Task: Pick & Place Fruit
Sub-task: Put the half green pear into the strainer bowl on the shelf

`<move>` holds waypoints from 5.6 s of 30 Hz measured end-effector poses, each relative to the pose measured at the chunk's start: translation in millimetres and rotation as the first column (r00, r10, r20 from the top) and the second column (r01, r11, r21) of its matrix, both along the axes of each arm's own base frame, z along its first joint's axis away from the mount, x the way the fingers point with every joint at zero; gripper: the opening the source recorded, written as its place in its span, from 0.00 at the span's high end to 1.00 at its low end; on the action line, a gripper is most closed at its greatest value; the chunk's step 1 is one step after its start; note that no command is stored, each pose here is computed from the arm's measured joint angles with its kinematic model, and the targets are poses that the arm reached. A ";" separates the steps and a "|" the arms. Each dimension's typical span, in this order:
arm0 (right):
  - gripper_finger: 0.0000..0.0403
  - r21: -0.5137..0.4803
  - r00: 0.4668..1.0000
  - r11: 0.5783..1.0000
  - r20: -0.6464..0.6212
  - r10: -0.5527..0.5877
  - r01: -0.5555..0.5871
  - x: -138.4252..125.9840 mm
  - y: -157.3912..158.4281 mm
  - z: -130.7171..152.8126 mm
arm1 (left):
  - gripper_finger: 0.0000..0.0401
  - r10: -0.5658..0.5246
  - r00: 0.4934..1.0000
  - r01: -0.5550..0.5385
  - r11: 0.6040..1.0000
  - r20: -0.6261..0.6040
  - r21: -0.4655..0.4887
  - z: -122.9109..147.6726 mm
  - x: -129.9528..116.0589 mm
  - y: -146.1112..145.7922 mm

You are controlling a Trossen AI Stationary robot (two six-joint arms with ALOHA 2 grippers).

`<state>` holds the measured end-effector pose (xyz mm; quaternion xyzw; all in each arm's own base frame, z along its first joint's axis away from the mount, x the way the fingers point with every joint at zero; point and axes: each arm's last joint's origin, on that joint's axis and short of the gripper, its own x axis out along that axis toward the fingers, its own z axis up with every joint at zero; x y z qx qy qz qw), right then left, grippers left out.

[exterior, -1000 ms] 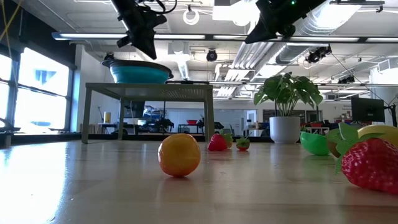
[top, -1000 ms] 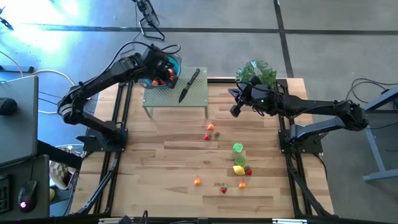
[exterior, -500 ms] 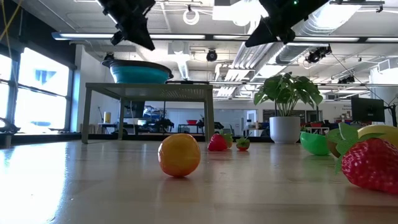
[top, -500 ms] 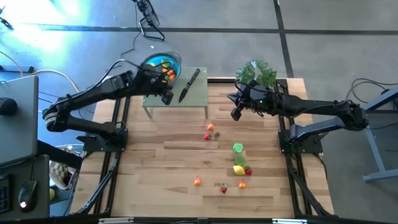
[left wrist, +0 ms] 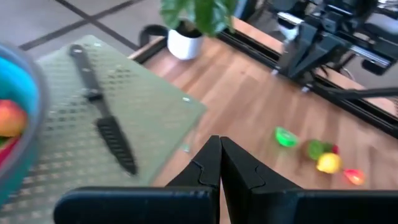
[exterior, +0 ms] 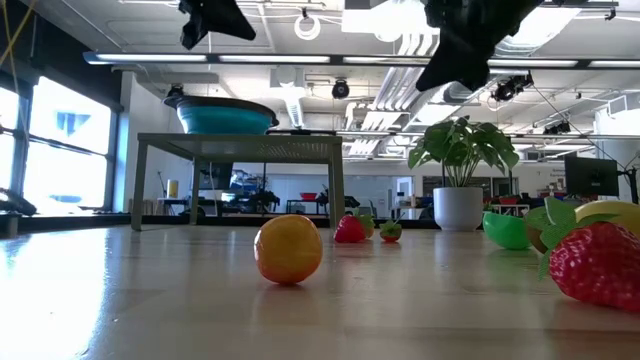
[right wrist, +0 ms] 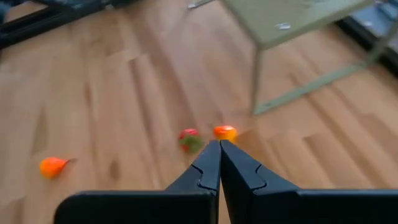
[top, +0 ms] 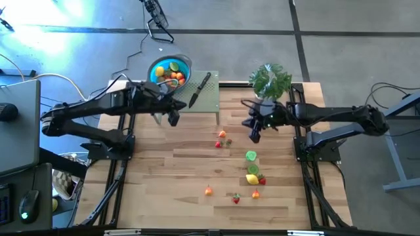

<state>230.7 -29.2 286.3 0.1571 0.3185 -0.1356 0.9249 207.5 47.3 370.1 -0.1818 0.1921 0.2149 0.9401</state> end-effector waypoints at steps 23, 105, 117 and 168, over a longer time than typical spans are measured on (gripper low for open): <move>0.99 0.105 0.973 0.981 -0.144 0.179 -0.165 -9.5 49.1 -11.1 | 1.00 -0.079 0.988 0.051 0.977 0.130 0.206 -9.7 34.3 -81.1; 0.22 0.023 0.619 0.737 -0.524 0.584 -0.675 13.5 54.3 -126.3 | 1.00 -0.119 0.951 0.083 0.987 0.284 0.136 -47.1 39.0 -88.9; 0.22 0.072 0.619 0.776 -0.559 0.552 -0.627 26.7 57.1 -155.0 | 1.00 -0.119 0.953 0.085 0.988 0.280 0.132 -47.7 38.9 -89.0; 0.45 -0.108 0.706 0.762 -0.477 0.523 -0.638 79.4 59.7 -63.5 | 1.00 -0.112 0.955 0.084 0.990 0.273 0.112 -49.2 38.7 -89.0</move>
